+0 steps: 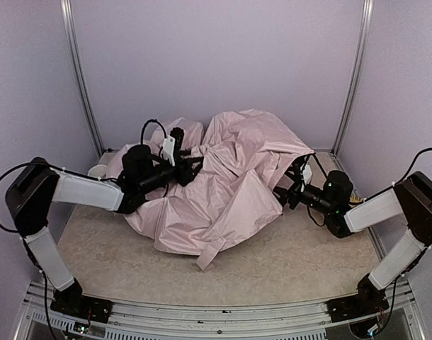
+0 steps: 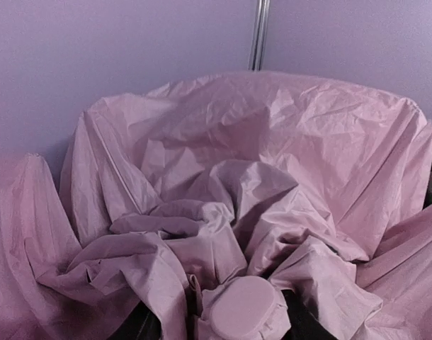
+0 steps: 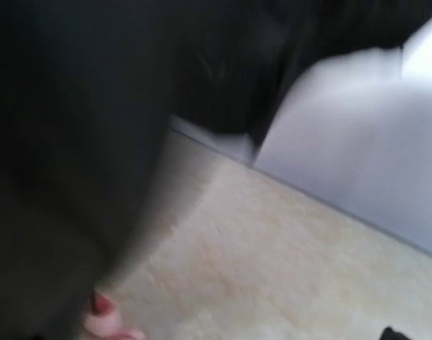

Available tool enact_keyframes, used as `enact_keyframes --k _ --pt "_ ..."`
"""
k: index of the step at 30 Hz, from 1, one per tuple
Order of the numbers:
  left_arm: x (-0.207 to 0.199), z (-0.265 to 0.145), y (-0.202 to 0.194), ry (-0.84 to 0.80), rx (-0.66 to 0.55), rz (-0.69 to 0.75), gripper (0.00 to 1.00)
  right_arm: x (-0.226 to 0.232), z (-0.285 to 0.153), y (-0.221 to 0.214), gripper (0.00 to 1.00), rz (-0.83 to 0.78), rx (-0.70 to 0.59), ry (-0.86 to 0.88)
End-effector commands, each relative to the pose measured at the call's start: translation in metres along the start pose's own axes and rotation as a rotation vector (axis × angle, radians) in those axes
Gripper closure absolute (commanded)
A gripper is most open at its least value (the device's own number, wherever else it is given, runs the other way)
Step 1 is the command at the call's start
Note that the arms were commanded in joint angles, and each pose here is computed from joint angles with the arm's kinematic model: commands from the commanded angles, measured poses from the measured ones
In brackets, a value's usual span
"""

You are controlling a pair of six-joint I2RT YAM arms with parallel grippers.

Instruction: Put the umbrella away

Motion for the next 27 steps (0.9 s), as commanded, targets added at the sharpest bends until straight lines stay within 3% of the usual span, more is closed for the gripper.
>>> enact_keyframes --k 1,5,12,16,20,23,27 --pt "0.003 0.0 -0.12 -0.002 0.163 -0.169 1.0 -0.004 -0.01 -0.012 0.0 -0.006 0.087 -0.077" --pt "-0.016 0.006 -0.119 -0.055 0.118 -0.145 1.0 -0.006 -0.013 -0.005 0.0 -0.034 0.106 -0.099" --pt "-0.027 -0.008 -0.011 -0.13 -0.113 -0.049 1.0 -0.014 -0.03 0.045 0.0 -0.167 0.107 -0.153" --pt "-0.026 -0.029 0.034 -0.217 -0.184 0.002 1.0 0.005 -0.048 0.101 0.0 -0.299 0.032 0.053" --pt "-0.026 -0.043 0.048 -0.266 -0.205 0.051 1.0 0.026 -0.055 0.141 0.0 -0.317 -0.03 0.283" --pt "-0.032 -0.046 0.052 -0.297 -0.212 0.053 1.0 0.029 -0.046 0.154 0.0 -0.298 0.02 0.276" --pt "-0.054 -0.049 0.059 -0.395 -0.264 0.05 1.0 0.054 -0.026 0.139 0.0 -0.351 0.082 0.345"
Point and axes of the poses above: each gripper's point midway between its finger pads, its own z axis out along the fingers, its own x axis along the line the jaws close on, y = z × x, the point moved 8 cm from there along -z, back along the fingers, and after that the axes turned 1 degree about -z, right-handed, at the moved point
